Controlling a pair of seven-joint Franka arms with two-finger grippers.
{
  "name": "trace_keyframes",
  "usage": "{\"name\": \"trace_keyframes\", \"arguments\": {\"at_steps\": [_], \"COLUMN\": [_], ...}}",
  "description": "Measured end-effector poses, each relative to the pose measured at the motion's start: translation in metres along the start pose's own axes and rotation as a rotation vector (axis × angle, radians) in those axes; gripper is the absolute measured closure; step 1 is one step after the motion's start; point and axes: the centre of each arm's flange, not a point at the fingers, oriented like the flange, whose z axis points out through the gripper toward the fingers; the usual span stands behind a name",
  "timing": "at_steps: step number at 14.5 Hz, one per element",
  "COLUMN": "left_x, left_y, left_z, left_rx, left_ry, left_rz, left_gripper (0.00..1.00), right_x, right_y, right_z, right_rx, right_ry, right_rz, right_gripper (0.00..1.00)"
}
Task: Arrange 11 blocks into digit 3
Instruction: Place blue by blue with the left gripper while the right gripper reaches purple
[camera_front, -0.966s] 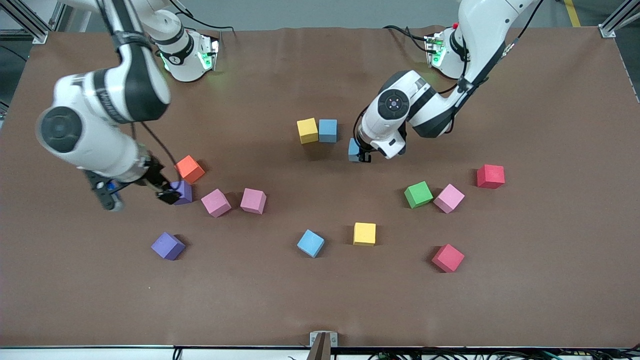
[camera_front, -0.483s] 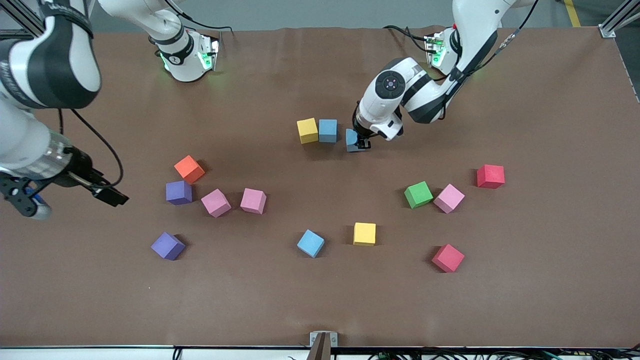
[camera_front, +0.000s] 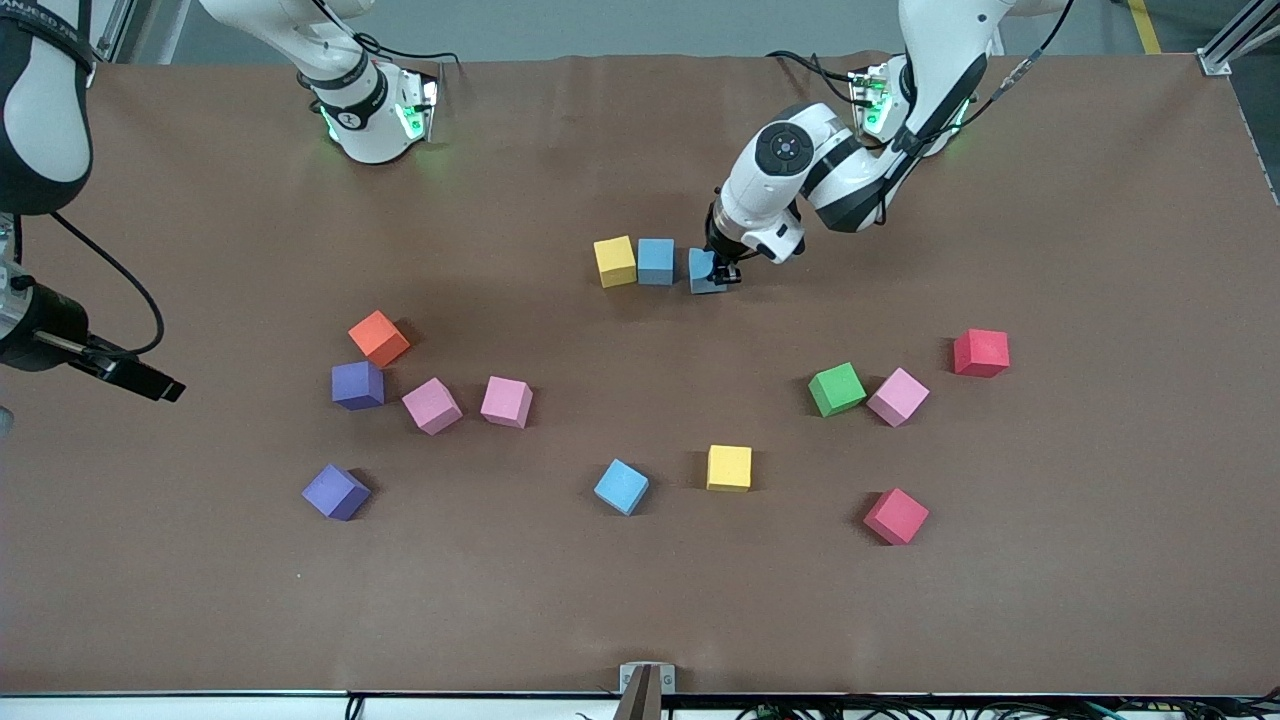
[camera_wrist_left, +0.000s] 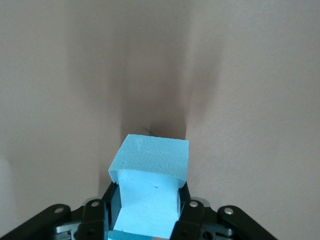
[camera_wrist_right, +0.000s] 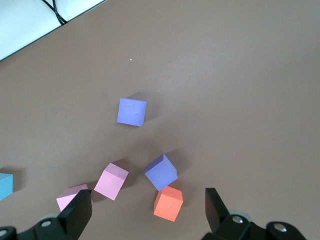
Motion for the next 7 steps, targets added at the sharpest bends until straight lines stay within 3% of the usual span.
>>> {"name": "trace_keyframes", "arguments": {"at_steps": [3, 7], "left_x": [-0.005, -0.006], "left_y": [-0.011, -0.015], "left_z": [0.003, 0.005], "left_rx": [-0.003, -0.006], "left_ry": [-0.011, -0.021], "left_rz": [0.009, 0.01], "left_gripper": [0.52, 0.52], "right_x": [0.0, 0.01], "right_y": [-0.005, 0.018], "right_z": [-0.008, -0.011], "right_rx": [-0.052, -0.056], "right_ry": [0.037, 0.039], "right_rz": [-0.12, -0.226], "right_gripper": [0.0, 0.0]}}
